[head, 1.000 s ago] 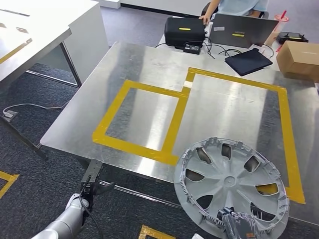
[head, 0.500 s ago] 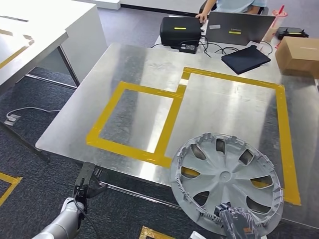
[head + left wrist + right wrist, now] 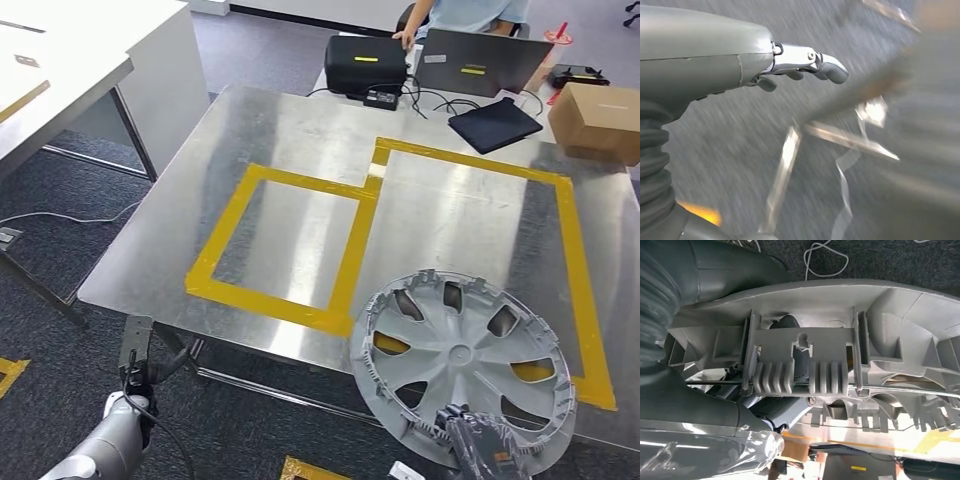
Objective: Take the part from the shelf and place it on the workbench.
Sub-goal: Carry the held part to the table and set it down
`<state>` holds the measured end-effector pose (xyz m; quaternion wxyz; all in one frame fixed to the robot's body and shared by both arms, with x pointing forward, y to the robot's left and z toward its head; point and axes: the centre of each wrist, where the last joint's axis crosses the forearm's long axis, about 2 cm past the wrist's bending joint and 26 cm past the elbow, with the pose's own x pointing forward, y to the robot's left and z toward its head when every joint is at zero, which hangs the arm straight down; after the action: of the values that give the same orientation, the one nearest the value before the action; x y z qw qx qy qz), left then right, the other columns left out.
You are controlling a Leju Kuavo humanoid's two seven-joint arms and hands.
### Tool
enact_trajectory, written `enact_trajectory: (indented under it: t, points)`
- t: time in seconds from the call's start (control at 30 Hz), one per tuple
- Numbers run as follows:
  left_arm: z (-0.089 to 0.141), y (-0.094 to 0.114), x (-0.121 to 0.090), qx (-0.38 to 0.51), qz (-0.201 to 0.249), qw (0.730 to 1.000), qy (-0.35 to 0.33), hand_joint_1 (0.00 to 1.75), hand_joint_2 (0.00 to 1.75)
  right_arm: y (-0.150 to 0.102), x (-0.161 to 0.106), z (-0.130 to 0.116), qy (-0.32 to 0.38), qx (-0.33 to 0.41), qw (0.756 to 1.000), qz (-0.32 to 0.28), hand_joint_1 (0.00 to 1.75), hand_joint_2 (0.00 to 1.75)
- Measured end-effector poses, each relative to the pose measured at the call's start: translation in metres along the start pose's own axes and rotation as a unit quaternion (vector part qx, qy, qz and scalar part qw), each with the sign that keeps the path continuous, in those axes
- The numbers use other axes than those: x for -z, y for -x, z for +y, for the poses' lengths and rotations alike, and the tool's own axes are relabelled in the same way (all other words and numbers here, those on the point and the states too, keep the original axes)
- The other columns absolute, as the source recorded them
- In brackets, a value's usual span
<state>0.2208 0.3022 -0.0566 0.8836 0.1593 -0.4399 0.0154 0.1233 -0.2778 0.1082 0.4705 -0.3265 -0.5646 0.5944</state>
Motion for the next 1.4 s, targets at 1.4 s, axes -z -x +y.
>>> enact_trajectory:
  t: [1.4]
  points:
    - [-0.024,-0.011,-0.003,-0.087,-0.095,0.987,0.093,0.0,1.75,-0.017,-0.015,-0.012,0.024,0.006,0.999,0.035,1.75,1.75]
